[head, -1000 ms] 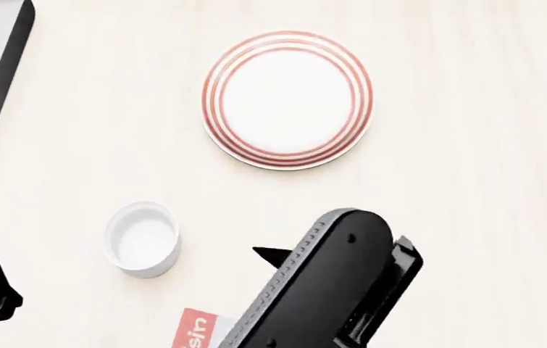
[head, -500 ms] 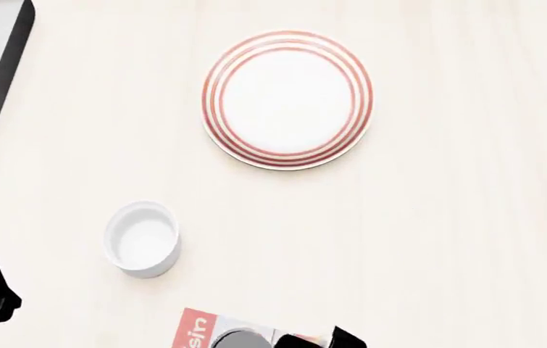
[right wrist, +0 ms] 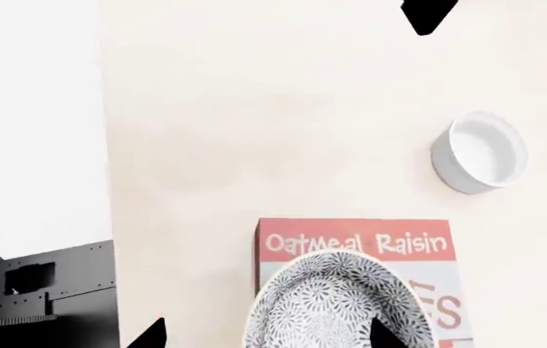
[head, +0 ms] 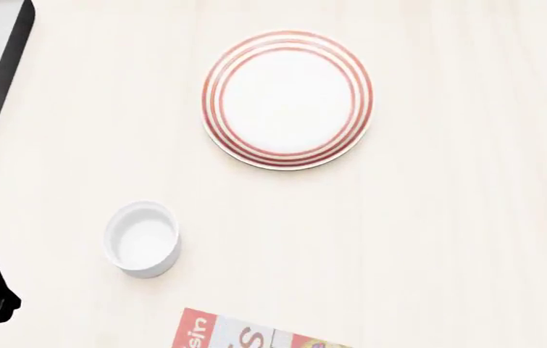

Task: Pick the akita bowl on the cookies box and place it on the plate.

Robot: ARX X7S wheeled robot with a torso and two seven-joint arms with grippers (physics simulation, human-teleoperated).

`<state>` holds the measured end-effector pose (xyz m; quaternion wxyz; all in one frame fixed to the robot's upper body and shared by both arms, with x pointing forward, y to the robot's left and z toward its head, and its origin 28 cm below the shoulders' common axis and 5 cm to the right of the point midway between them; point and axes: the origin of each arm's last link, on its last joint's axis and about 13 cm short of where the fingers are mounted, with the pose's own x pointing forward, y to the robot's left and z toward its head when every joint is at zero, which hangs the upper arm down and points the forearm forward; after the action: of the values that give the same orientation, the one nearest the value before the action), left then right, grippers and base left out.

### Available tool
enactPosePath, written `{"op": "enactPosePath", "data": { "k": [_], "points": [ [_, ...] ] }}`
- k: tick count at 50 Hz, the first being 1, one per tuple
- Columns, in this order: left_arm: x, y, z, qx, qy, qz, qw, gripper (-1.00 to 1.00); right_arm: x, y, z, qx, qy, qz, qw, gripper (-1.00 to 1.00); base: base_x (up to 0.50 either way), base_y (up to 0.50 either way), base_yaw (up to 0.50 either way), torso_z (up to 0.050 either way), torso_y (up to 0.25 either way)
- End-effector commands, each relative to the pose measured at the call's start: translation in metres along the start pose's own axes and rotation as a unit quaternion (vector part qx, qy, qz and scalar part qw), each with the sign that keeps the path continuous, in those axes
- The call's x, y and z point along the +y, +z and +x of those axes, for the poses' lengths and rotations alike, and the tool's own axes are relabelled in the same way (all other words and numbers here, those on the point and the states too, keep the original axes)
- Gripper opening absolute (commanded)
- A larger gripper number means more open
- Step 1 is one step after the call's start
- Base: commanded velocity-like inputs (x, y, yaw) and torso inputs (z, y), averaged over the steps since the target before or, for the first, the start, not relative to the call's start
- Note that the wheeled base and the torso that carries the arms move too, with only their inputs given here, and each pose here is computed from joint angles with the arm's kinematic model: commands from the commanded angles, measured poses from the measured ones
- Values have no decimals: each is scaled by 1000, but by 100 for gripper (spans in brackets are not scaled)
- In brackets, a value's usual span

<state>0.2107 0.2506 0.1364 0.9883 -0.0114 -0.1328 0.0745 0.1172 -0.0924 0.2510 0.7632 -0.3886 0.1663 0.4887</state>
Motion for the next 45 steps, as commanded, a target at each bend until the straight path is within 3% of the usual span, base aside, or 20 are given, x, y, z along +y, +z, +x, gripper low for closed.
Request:
{"op": "enactPosePath", "data": {
  "k": [1,45],
  "points": [
    [0,0,0,0,0,0,1000,100,0,-2,11,20,14,-6,1000,100,0,0,0,0,0],
    [1,-5,0,7,2,-2,1000,100,1,-19,32,95,48,-38,994,100,0,0,0,0,0]
  ]
}}
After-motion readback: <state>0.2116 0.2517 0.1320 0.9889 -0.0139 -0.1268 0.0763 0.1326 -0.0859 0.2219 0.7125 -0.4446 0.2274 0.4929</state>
